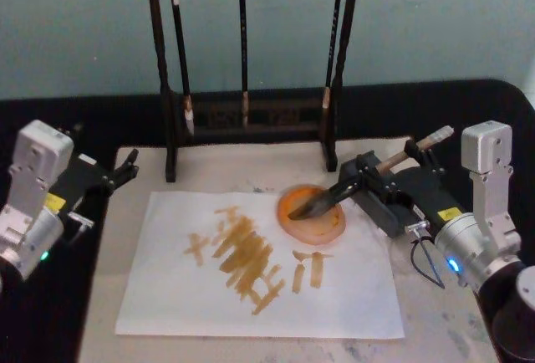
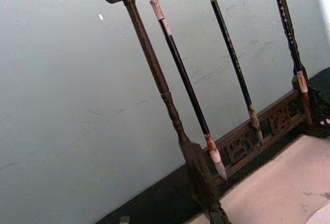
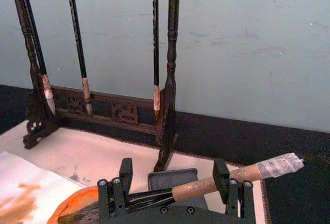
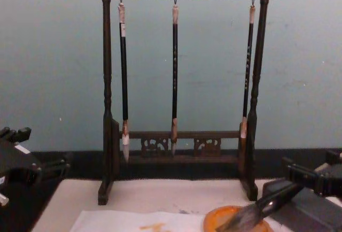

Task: Pick up the brush from the inkstone, write on the paper, then place the brush back to its original position.

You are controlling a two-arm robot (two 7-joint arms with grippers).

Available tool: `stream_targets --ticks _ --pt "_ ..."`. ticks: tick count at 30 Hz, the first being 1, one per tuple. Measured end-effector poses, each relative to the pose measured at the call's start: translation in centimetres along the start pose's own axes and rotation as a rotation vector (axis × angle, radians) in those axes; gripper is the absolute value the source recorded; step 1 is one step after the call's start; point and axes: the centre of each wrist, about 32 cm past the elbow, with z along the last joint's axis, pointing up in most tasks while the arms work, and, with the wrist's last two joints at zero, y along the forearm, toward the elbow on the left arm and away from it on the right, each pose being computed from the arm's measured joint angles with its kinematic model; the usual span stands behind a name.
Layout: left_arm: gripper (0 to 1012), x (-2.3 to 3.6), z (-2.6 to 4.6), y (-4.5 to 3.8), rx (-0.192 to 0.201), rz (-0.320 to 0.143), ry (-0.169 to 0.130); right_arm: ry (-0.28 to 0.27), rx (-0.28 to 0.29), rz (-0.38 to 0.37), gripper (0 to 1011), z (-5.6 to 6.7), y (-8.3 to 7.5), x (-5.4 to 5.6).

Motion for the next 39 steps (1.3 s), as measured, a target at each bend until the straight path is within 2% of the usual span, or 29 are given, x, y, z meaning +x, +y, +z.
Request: stream_targets --ticks 39 --pt "1010 0.0 0.0 0.0 0.0 0.0 0.0 0.0 0.0 0.0 1000 0.0 0.0 0.0"
